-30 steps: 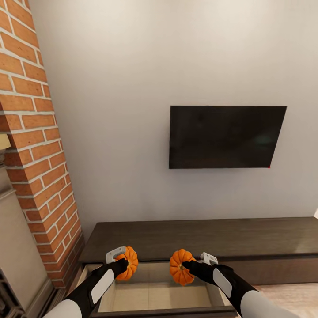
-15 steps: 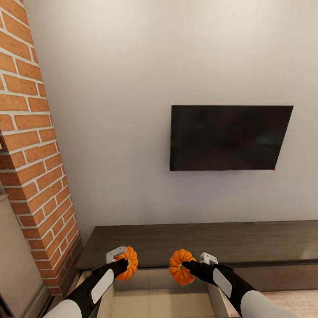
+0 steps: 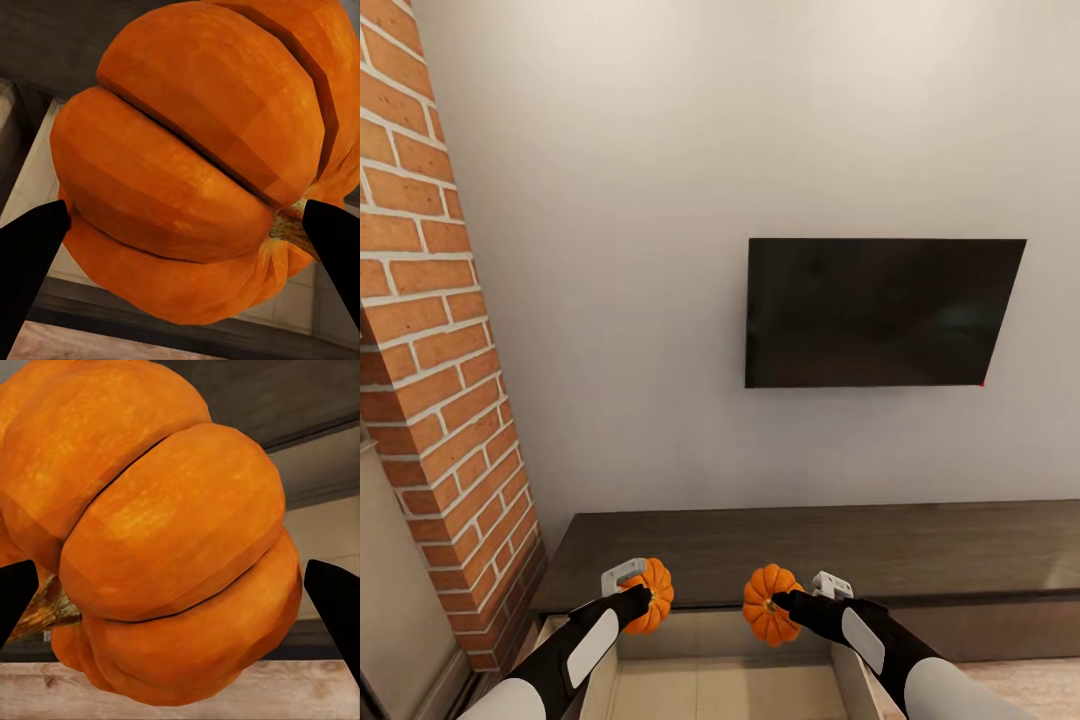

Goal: Place each of the two pumpkins and all three candles from the living room inside a cabinet in the living room (use any cabinet), then make sure every cabinet is closed, and position the cauldron so it is next to a table in the living room.

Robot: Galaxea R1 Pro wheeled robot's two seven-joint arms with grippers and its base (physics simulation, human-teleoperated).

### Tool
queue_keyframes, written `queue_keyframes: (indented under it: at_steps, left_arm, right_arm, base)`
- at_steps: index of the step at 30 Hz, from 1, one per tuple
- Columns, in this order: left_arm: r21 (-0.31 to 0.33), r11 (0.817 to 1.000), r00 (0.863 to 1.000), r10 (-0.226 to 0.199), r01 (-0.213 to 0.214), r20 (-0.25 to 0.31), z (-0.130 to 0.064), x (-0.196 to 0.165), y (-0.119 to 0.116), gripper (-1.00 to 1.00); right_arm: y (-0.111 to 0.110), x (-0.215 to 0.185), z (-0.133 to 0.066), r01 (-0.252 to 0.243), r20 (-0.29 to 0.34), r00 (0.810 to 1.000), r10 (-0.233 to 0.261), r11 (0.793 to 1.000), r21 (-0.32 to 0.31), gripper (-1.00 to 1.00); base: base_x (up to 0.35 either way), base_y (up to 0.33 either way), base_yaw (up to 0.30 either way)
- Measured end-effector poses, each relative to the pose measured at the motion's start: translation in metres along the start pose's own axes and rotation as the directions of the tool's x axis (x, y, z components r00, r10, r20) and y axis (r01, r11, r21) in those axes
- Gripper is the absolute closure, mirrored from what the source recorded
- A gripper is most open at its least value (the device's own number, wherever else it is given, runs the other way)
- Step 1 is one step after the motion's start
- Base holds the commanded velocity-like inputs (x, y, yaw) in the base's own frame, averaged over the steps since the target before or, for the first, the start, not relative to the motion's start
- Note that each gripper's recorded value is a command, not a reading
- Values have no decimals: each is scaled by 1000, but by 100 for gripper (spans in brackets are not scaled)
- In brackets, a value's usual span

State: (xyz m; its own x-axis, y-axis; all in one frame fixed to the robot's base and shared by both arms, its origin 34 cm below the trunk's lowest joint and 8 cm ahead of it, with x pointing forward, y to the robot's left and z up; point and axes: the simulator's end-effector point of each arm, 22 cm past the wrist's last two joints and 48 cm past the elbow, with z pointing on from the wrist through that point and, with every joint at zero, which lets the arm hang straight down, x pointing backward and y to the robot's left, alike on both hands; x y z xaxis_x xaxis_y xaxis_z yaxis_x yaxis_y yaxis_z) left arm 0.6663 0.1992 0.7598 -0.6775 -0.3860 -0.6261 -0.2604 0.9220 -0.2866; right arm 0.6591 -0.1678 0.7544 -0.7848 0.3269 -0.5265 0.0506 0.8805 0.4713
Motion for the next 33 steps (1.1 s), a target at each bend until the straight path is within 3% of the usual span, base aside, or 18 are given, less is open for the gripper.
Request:
queue_keyframes:
  at_steps: [16, 33]
  left_arm:
    - [-1, 1000, 1000, 0, 0, -6, 15, 12, 7, 100]
    - [25, 1000, 1000, -1, 1, 10, 30, 14, 3, 100]
  right_arm:
    - [16, 9, 13, 1, 0, 1000, -1, 993, -115, 100]
    - [5, 22, 32, 5, 0, 1000, -5, 993, -119, 100]
  base:
    - [0, 0, 0]
    - [0, 0, 0]
